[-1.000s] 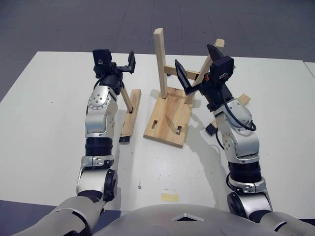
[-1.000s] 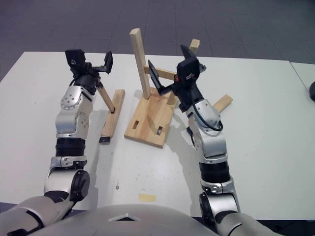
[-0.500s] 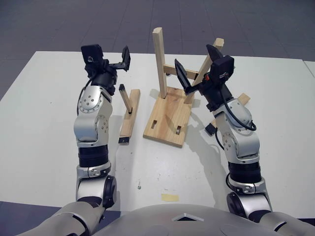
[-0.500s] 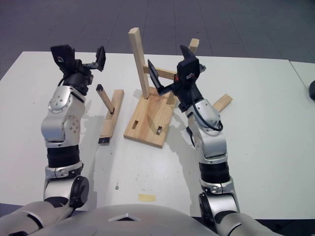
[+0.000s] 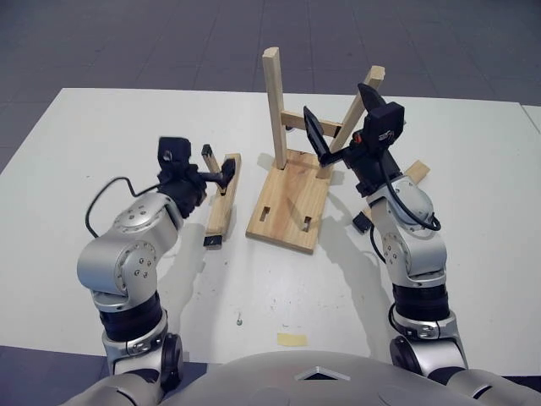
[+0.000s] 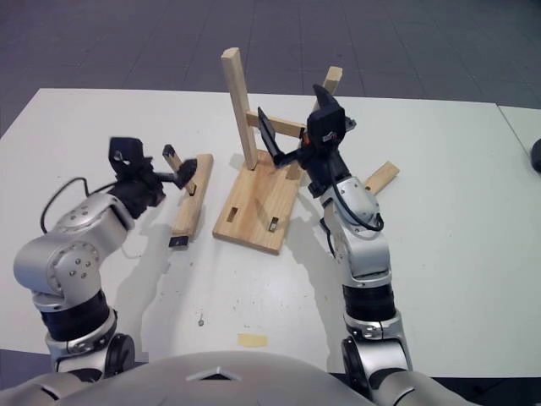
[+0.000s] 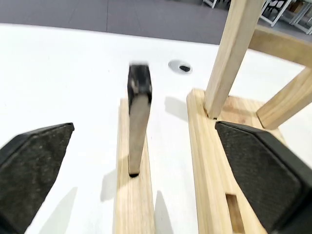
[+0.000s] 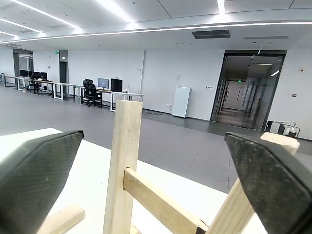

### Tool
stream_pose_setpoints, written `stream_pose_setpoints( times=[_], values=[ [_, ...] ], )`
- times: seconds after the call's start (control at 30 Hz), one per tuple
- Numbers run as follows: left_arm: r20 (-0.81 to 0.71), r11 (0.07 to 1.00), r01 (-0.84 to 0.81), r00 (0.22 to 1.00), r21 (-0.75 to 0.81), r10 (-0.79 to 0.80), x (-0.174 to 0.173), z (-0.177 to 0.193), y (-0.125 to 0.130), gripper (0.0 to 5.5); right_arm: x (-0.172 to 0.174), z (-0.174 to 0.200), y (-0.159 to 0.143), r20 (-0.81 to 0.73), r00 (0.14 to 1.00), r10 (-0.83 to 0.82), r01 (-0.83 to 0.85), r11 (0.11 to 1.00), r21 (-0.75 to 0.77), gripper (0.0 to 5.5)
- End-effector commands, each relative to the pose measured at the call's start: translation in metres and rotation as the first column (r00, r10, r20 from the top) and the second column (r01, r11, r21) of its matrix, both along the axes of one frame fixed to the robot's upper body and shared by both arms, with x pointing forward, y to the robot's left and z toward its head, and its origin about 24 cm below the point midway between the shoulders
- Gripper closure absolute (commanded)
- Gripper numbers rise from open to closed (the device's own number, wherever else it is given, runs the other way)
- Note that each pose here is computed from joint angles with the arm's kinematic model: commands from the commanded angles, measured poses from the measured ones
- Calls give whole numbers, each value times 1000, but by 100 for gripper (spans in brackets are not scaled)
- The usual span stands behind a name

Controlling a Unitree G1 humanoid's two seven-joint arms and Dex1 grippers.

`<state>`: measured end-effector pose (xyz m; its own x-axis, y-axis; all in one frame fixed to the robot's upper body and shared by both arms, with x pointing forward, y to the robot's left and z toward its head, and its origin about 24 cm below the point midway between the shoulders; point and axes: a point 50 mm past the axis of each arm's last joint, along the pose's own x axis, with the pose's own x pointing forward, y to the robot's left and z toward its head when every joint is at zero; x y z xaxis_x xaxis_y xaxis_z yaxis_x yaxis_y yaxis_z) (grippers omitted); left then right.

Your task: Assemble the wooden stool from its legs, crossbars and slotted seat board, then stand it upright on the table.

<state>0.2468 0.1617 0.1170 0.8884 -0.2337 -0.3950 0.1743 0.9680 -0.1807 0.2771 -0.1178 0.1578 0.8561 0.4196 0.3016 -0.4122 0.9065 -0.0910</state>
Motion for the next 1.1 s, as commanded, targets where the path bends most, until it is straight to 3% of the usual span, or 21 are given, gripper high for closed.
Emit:
stream_pose_setpoints(
  times=[0.03, 0.2, 0.63, 0.77, 0.87, 0.93, 1.0, 1.1],
  values=[
    [-192, 998, -1, 981, 67, 14, -3, -41, 1, 32, -1, 2, 0, 6, 1000, -7, 7, 1000, -10, 10],
    [-291, 993, 19, 956, 118, 16, -1, -68, 4, 125, 0, 2, 1, 8, 1000, -2, 3, 1000, -14, 10],
    [-332, 992, 37, 943, 117, 4, -9, -75, 14, 343, 1, 3, 0, 15, 1000, -11, 11, 1000, -16, 10],
    [-135, 992, -83, 986, 91, 95, 12, -47, 23, 344, 4, 5, -2, 2, 1000, -8, 8, 1000, 0, 10],
    [139, 962, -232, 967, 142, 213, 31, -3, 37, 344, 13, 18, -10, -54, 998, 25, -16, 987, 160, 10],
    [335, 940, -281, 920, 194, 206, 38, 32, 38, 344, 19, 28, -15, -105, 988, 117, -80, 949, 304, 10],
    [531, 933, -263, 841, 245, 98, 40, 71, 27, 344, 21, 38, -16, -127, 959, 255, -175, 879, 442, 10],
    [709, 930, -81, 672, 359, -215, 23, 113, -3, 344, 15, 57, -15, -84, 862, 499, -333, 684, 649, 10]
  ],
)
